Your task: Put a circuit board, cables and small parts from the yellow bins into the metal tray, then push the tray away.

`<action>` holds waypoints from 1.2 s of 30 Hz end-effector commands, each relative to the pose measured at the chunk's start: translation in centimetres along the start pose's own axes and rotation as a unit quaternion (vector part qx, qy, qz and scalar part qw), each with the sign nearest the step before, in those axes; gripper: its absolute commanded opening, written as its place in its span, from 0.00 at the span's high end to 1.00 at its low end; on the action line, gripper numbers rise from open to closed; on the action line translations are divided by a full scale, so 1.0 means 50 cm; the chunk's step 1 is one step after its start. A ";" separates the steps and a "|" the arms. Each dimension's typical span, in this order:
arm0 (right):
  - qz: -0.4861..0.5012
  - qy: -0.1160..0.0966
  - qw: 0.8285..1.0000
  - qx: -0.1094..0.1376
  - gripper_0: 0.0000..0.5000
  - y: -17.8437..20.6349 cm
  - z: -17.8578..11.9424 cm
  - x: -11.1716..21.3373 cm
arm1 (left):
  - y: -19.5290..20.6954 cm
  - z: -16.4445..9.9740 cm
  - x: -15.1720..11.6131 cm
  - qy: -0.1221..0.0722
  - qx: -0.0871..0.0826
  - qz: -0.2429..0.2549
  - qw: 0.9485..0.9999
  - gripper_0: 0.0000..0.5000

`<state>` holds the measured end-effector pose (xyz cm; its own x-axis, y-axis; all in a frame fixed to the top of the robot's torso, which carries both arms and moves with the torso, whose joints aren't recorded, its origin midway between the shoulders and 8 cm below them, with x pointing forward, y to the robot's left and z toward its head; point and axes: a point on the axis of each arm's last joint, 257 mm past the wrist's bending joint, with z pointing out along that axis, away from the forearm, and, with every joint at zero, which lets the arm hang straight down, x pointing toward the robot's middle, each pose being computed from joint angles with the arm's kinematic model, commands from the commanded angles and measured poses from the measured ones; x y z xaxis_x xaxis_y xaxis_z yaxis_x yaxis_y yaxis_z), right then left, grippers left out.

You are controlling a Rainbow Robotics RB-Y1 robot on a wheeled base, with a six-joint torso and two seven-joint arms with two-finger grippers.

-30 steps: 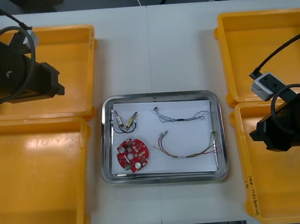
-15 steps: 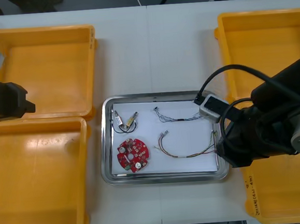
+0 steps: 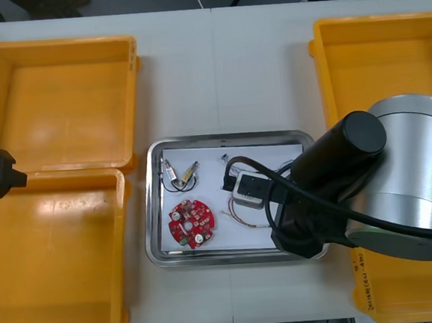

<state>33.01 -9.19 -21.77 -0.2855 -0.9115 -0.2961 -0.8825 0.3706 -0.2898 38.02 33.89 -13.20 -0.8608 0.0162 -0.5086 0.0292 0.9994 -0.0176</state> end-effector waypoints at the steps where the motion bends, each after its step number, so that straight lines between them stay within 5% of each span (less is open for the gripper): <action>1: -0.088 -0.015 0.996 0.008 0.00 0.009 0.016 -0.063 | 0.045 -0.025 0.011 -0.005 -0.033 0.016 0.999 0.00; 14: -0.230 -0.018 0.973 0.012 0.00 0.062 0.100 -0.128 | 0.079 -0.012 0.051 0.016 -0.049 0.014 0.999 0.00; 27: -0.239 0.022 0.971 -0.017 0.00 0.111 0.160 -0.096 | 0.089 -0.012 0.056 0.018 -0.054 0.018 0.998 0.00; 36: -0.235 0.037 0.971 -0.015 0.00 0.135 0.175 -0.088 | 0.089 -0.011 0.059 0.019 -0.054 0.018 0.998 0.00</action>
<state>32.62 -2.69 -30.55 0.1196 -0.9912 -0.0568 -0.9339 -0.0929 -0.3453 35.84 36.59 -15.48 -0.8857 -0.0451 -0.4621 -0.0479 0.9988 -0.0057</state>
